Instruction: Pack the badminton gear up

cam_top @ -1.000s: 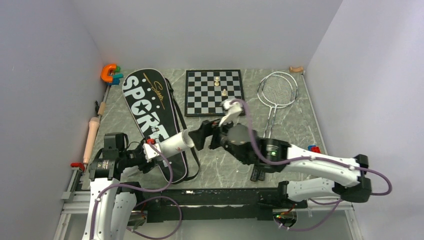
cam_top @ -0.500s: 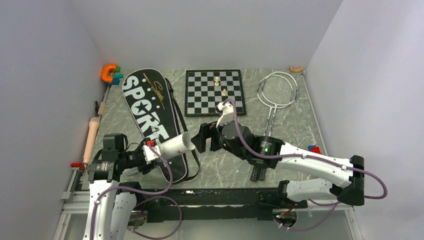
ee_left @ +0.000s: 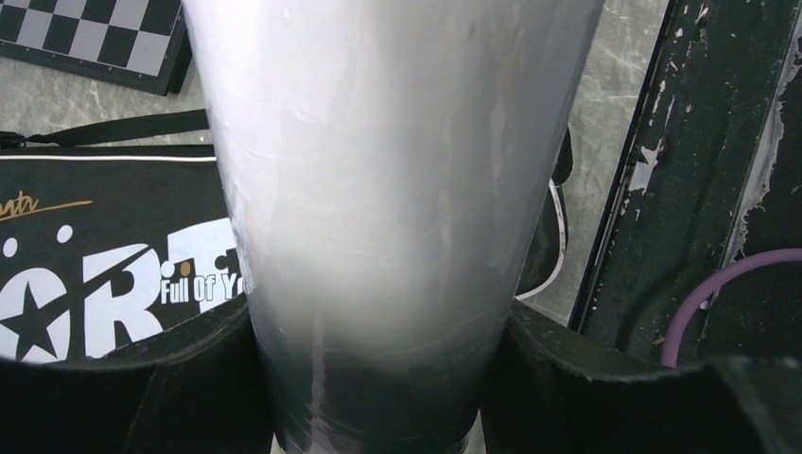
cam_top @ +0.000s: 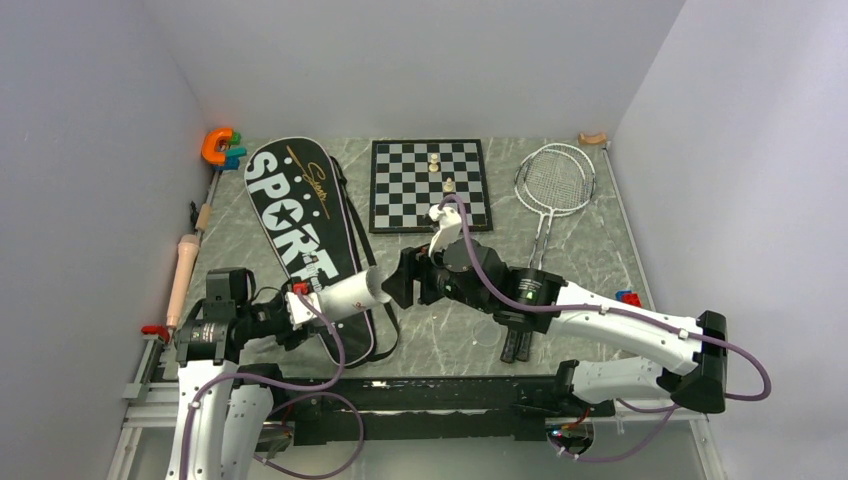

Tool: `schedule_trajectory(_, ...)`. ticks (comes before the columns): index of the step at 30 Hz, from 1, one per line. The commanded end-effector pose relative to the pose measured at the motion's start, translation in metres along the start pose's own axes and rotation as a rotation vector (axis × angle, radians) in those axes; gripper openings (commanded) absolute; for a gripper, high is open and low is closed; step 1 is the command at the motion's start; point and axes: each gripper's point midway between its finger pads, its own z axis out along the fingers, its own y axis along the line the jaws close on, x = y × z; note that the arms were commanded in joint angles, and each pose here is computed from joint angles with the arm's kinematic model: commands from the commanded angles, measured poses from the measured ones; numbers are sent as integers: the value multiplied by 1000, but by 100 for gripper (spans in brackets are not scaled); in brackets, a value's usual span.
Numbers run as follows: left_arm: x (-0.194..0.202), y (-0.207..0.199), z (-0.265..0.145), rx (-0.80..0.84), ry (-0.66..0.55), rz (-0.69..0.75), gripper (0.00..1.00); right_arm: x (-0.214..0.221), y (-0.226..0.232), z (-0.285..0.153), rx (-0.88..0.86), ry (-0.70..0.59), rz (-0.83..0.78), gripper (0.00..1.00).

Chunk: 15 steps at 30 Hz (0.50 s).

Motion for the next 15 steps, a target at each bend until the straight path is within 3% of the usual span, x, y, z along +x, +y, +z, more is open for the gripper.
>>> schedule_trajectory(1, -30, 3, -6, 4, -98, 85, 62, 4, 5, 8, -21, 31, -23, 70)
schedule_trajectory(11, -33, 0, -8, 11, -107, 118, 63, 11, 18, 27, -60, 62, -18, 68)
schedule_trajectory(15, -31, 0, -6, 14, -102, 113, 63, 8, 26, 30, -89, 67, -2, 75)
